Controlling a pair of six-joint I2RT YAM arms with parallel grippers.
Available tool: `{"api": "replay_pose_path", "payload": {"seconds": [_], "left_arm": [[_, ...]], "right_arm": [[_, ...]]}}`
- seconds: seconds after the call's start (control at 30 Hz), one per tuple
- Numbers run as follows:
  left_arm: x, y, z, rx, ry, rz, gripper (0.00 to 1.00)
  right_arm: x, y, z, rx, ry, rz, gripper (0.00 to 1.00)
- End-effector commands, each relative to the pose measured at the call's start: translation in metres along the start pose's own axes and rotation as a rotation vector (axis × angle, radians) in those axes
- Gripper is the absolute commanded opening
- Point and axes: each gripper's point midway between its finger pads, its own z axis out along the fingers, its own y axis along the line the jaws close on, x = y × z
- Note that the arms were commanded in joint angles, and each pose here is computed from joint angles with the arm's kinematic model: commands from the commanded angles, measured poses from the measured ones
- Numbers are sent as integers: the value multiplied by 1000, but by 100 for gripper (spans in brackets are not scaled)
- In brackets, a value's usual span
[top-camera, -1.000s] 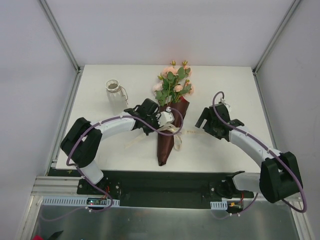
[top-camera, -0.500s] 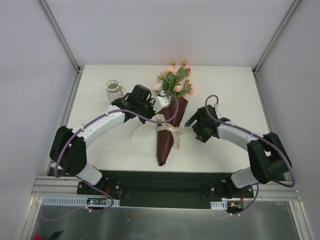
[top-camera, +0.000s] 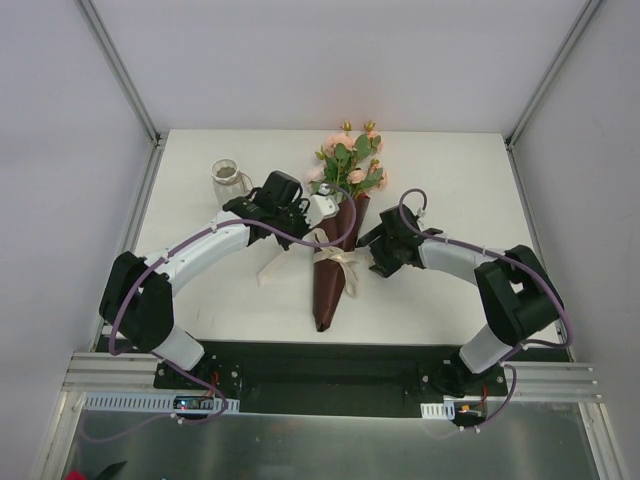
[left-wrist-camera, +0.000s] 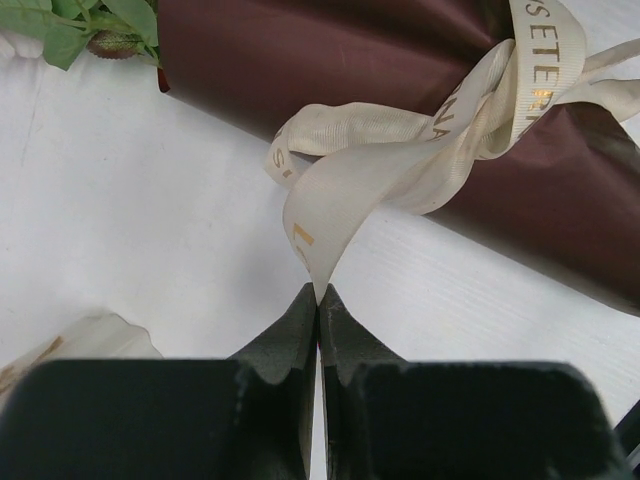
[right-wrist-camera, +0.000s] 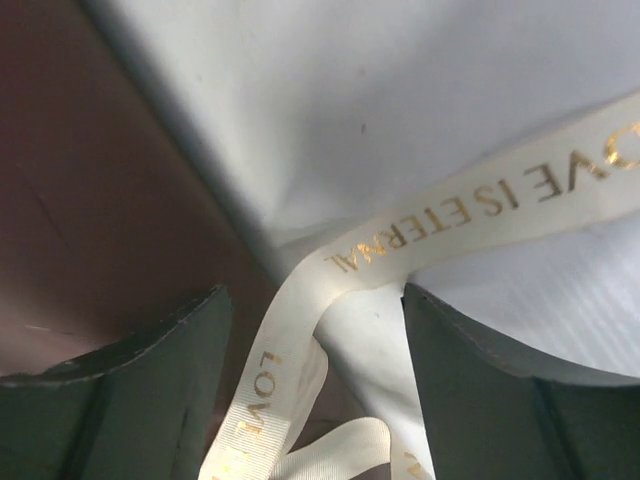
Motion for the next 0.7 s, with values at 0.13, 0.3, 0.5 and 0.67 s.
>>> {"api": "replay_pose_path", "payload": {"seconds": [0.13,0.3,0.5,0.67], "left_arm": [[3,-9,-8,25,4,10,0],[4,-8,-12,16,9,19,0],[4,-5,-21,-8,8,26,0],[7,-4,-25,-21,16,28,0]], "right_arm": [[18,-17,6,43,44,51,54],[1,-21,3,39,-31,45,21],[-20,-21,-3,21,-86,59,1],[-29,-9,-26,-77,-145,-34,1]]}}
